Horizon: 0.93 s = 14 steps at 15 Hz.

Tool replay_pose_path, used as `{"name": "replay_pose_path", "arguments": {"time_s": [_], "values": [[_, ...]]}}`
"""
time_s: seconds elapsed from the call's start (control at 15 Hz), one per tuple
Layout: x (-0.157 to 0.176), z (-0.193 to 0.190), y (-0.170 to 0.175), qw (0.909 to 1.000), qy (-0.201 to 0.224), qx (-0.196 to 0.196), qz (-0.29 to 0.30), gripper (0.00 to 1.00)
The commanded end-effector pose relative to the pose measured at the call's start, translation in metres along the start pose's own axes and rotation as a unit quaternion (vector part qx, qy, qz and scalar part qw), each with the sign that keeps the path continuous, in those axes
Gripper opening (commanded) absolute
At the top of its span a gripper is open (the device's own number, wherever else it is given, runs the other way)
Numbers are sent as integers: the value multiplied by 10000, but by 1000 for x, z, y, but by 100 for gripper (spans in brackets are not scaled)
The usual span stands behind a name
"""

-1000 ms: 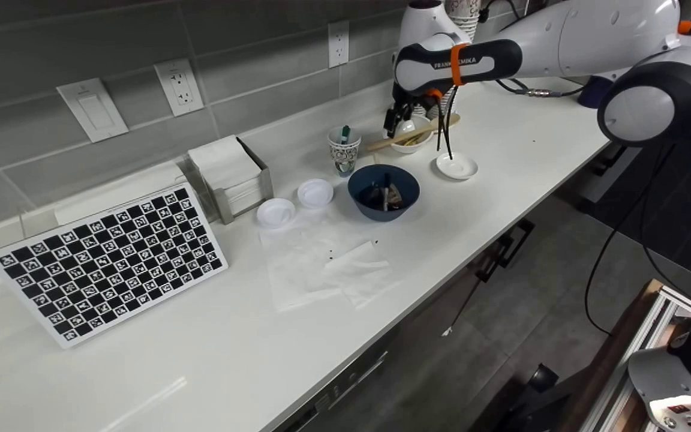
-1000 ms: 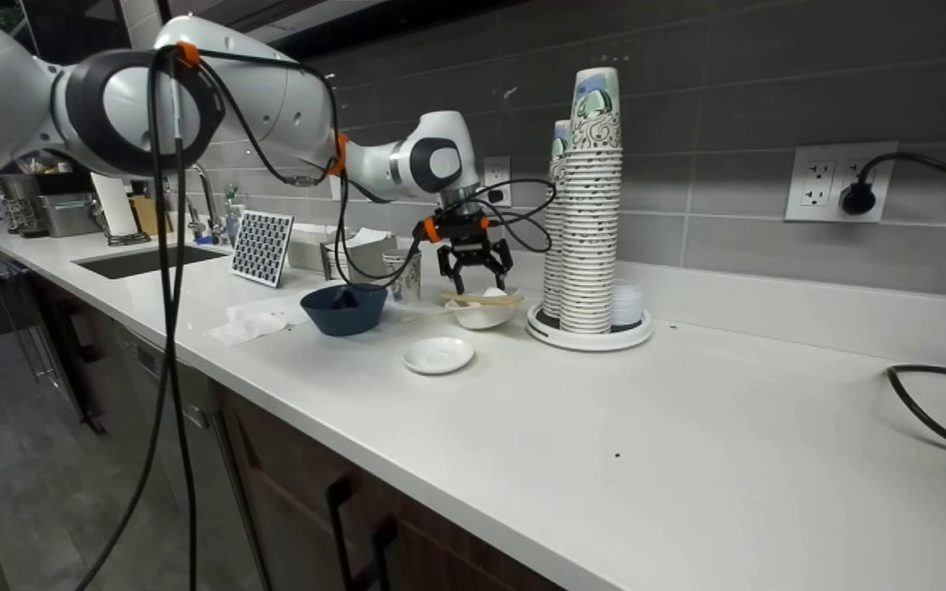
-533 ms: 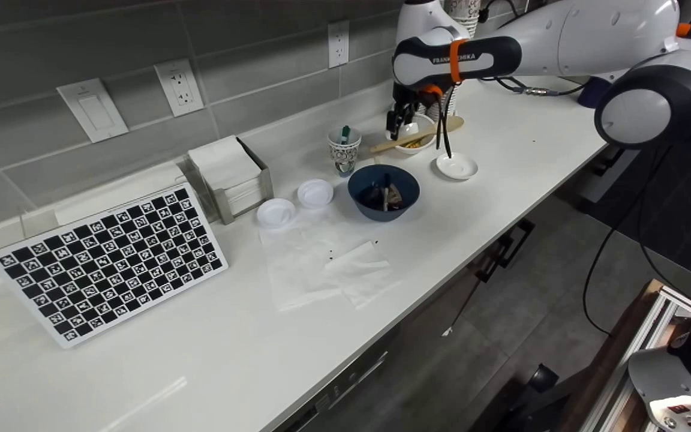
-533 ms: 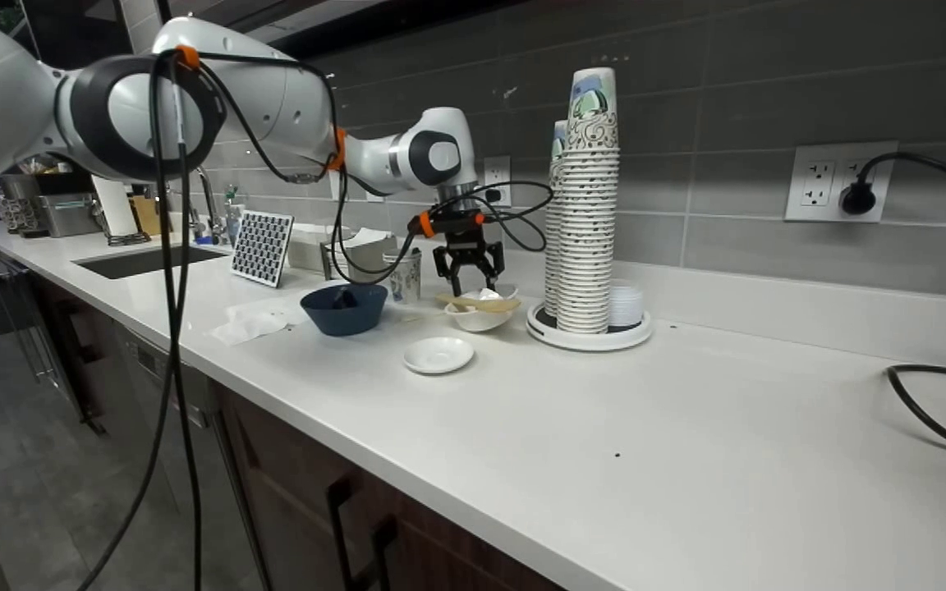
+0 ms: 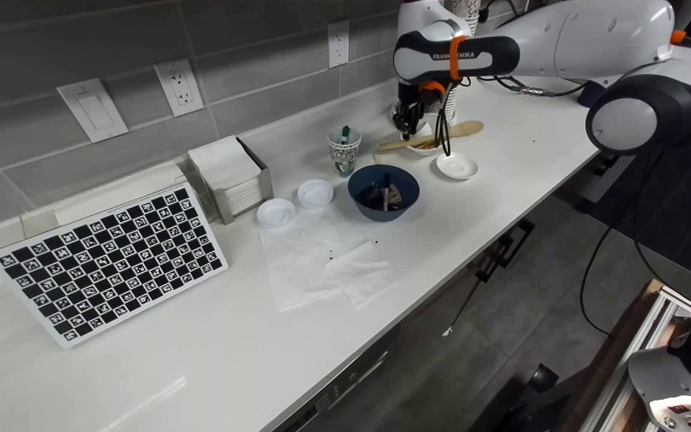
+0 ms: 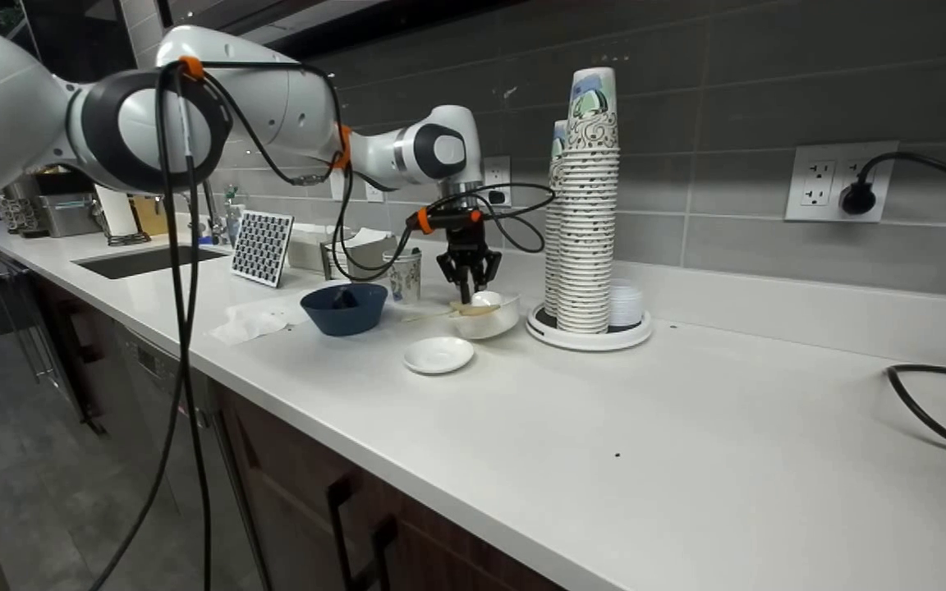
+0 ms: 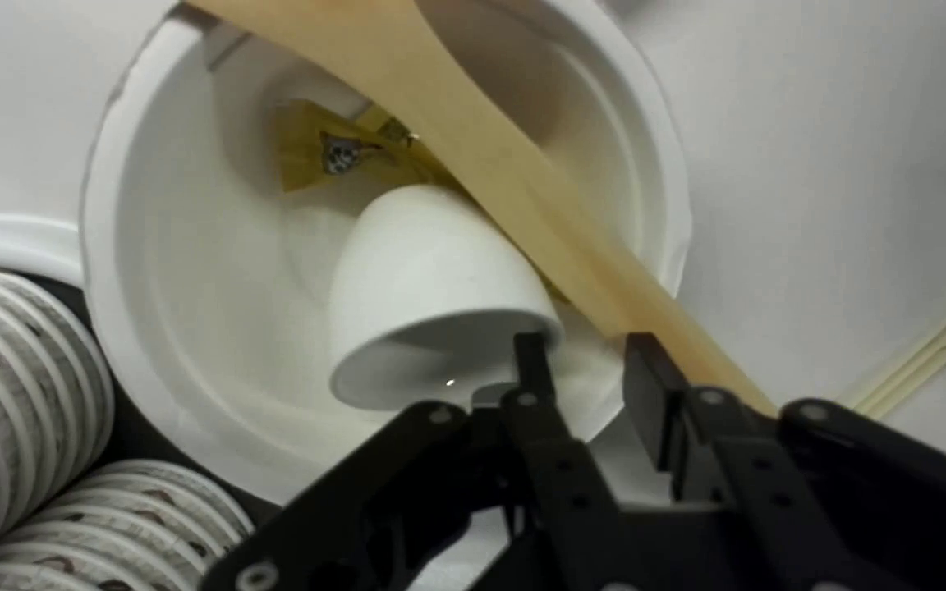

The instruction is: Remove the cooking stick and small white mug from the white bowl and put them on the counter

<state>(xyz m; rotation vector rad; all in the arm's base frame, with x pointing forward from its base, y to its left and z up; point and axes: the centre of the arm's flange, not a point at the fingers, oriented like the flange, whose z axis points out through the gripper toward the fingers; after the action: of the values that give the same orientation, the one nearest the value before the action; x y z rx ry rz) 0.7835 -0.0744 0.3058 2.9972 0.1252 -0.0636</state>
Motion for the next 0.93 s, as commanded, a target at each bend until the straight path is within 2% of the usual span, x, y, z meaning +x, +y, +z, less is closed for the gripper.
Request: {"name": "replay_pose_path", "arguments": {"time_s": [0.0, 0.07, 0.13, 0.4, 0.53, 0.67, 0.87], "values": [[22, -4, 7, 9996, -88, 88, 272, 52], [22, -7, 7, 9994, -29, 135, 311, 52], [22, -11, 7, 9992, 41, 171, 362, 58], [16, -32, 12, 9983, 215, 146, 521, 86], [13, -40, 19, 9964, 318, 81, 785, 98], [6, -44, 29, 9917, 183, 70, 1270, 100], [-11, -42, 45, 9783, -96, 79, 2069, 100]]}}
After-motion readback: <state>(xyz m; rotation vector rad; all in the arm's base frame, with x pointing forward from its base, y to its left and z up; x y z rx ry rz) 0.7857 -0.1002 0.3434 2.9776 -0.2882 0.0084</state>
